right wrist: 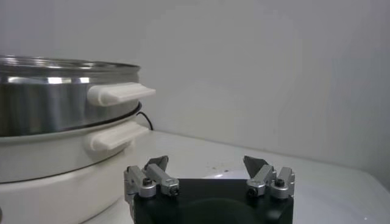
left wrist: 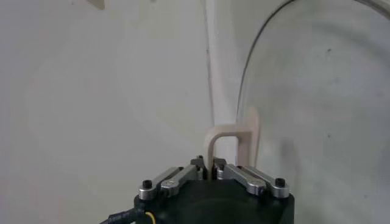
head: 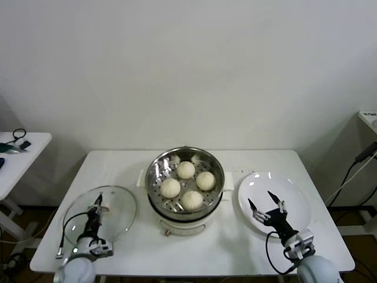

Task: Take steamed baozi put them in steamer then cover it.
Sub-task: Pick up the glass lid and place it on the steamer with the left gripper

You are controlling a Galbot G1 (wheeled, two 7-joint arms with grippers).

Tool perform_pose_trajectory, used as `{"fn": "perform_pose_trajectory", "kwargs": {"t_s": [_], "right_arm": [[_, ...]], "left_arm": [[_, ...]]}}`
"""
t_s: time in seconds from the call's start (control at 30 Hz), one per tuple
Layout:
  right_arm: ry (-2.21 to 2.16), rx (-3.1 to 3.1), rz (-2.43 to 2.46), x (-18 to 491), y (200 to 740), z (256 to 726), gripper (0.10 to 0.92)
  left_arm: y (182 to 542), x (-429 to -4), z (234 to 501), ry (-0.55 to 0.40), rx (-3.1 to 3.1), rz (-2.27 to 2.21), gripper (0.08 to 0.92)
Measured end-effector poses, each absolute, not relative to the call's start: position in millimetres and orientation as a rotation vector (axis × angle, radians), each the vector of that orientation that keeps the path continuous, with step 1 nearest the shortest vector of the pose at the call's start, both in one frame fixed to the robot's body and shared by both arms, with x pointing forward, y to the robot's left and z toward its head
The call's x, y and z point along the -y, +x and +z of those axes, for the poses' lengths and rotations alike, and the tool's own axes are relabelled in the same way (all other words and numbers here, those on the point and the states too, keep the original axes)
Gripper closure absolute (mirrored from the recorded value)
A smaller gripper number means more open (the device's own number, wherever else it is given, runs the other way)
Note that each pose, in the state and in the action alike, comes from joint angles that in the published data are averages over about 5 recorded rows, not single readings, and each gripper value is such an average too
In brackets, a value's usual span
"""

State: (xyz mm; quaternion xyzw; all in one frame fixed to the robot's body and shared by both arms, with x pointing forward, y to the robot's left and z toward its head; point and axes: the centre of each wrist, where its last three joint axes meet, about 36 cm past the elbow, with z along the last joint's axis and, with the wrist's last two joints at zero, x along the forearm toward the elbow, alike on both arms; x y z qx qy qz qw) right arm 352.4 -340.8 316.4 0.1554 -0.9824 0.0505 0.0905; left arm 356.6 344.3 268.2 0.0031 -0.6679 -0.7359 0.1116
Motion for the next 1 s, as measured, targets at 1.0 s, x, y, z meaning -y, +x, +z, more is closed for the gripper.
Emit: {"fn": "perform_pose_trajectory", "kwargs": {"t_s": [1.0], "right_arm": [[0.484, 2.94, 0.229, 356.4, 369.1, 326.2, 0.2]], "left_arm": [[310.7, -306.6, 417.7, 0.42, 1.971, -2.217, 0.848]]}}
